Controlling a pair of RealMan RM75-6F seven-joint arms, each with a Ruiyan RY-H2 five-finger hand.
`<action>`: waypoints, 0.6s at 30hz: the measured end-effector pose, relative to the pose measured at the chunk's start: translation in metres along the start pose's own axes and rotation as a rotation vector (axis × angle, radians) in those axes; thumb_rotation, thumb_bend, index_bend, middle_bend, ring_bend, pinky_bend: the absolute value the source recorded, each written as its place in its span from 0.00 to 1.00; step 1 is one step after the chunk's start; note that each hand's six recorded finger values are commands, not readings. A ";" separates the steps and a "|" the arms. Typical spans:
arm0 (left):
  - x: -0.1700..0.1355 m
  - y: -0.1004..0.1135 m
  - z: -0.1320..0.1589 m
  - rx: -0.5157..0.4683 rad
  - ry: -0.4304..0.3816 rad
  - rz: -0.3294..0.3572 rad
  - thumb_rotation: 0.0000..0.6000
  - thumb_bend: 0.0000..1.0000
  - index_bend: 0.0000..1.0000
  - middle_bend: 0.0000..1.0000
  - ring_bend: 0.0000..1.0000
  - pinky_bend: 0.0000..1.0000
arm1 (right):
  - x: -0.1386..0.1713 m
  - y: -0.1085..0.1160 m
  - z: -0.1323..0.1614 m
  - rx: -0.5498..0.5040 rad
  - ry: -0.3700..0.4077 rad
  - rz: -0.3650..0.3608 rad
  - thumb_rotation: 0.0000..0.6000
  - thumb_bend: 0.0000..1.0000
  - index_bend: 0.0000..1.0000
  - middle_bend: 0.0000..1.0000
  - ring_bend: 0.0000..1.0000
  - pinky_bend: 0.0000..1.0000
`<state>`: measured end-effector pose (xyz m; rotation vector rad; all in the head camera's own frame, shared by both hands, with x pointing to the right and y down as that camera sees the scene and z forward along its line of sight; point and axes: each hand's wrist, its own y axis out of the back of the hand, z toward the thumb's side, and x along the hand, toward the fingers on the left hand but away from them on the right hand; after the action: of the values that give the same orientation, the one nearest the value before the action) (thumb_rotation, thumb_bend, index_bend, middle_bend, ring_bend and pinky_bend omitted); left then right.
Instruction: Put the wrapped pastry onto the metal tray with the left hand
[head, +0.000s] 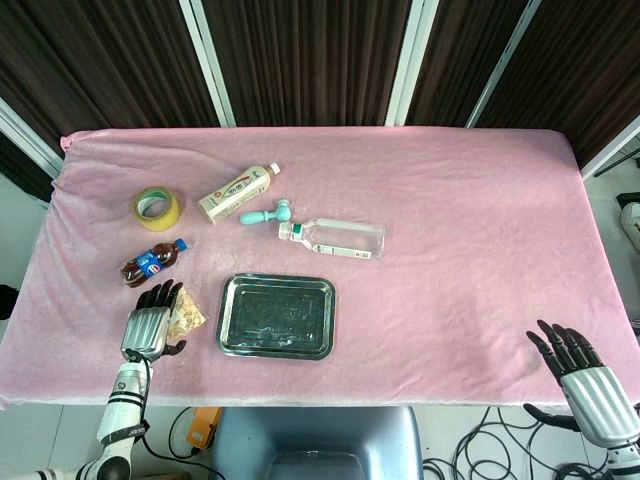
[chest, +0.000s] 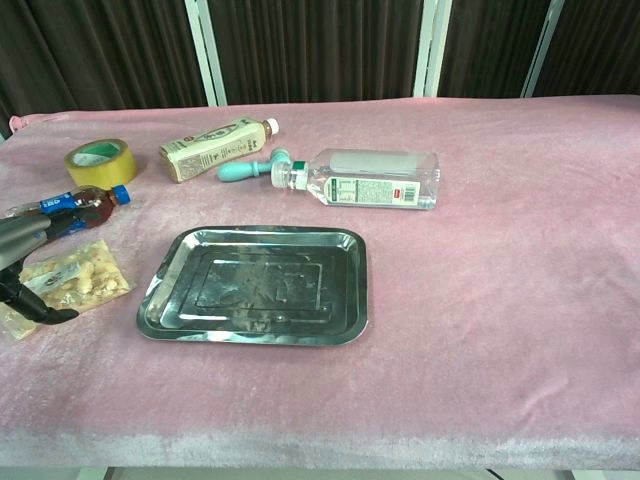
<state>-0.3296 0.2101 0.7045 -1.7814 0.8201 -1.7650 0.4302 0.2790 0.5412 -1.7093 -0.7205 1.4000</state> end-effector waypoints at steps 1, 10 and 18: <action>0.000 0.000 0.000 0.001 0.001 -0.001 1.00 0.22 0.00 0.00 0.00 0.11 | 0.000 0.000 0.000 0.001 0.000 0.001 1.00 0.03 0.00 0.00 0.00 0.22; 0.000 0.000 0.001 0.000 -0.005 0.000 1.00 0.22 0.00 0.00 0.00 0.11 | 0.001 -0.001 0.000 0.001 -0.004 -0.001 1.00 0.03 0.00 0.00 0.00 0.22; 0.008 -0.006 0.002 0.019 0.002 -0.029 1.00 0.25 0.00 0.00 0.00 0.14 | 0.001 -0.001 0.000 0.004 -0.003 0.001 1.00 0.03 0.00 0.00 0.00 0.22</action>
<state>-0.3270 0.2085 0.7145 -1.7880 0.7791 -1.7873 0.4303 0.2807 0.5417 -1.7050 -0.7179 1.4041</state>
